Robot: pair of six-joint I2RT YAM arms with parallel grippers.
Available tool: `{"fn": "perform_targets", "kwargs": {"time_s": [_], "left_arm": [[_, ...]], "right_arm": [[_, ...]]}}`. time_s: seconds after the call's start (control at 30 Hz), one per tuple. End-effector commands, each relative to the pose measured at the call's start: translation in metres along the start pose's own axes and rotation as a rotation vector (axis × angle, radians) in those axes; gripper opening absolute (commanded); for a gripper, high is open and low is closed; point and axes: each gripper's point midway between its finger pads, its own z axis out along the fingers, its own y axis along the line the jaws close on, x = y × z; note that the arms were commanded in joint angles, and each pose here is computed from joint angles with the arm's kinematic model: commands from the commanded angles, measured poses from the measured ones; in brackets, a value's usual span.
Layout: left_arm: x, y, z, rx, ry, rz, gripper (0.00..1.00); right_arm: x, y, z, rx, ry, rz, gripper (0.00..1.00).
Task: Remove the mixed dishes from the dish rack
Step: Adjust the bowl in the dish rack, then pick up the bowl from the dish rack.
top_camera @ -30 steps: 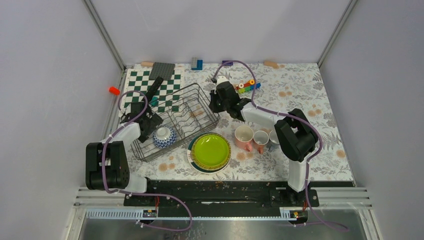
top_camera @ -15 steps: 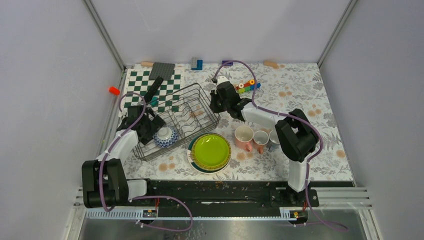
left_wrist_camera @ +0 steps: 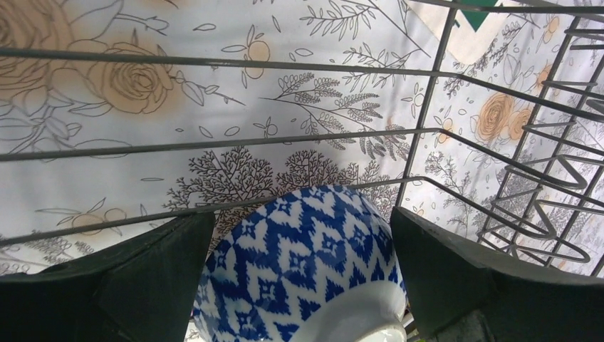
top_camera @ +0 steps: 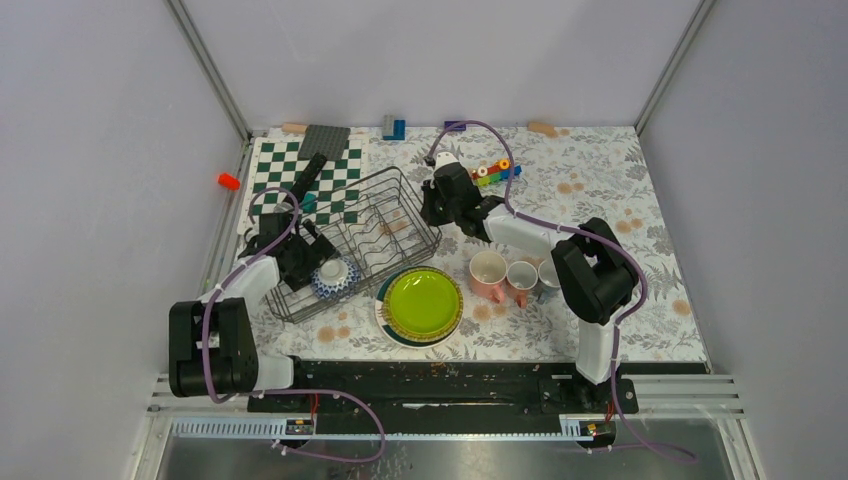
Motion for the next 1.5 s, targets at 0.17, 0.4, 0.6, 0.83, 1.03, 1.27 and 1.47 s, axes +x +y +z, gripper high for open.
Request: {"fn": "perform_targets", "kwargs": {"time_s": [0.17,0.4,0.6,0.83,1.03,1.27,1.47], "left_arm": [[0.028,-0.02,-0.001,0.153,0.138,0.021,0.99],[0.038,-0.051,-0.02,0.351,0.166,0.016,0.99],[0.047,-0.064,-0.035,0.467,0.17,-0.016,0.99],[0.048,-0.075,-0.052,0.552,0.156,-0.035,0.99],[0.049,-0.085,-0.067,0.628,0.141,-0.038,0.99],[0.054,-0.089,-0.073,0.693,0.135,-0.058,0.99],[0.037,-0.092,-0.063,0.685,0.042,-0.084,0.99]], "right_arm": [[-0.013,-0.013,-0.014,0.059,-0.015,0.037,0.0],[-0.013,-0.012,-0.014,0.059,-0.016,0.042,0.0],[-0.014,-0.012,-0.014,0.061,-0.018,0.044,0.0],[-0.013,-0.014,-0.013,0.071,-0.018,0.051,0.0],[-0.014,-0.015,-0.014,0.076,-0.023,0.051,0.0],[-0.014,-0.016,-0.016,0.082,-0.025,0.053,0.0],[-0.012,-0.017,-0.019,0.084,-0.024,0.053,0.0]]}}
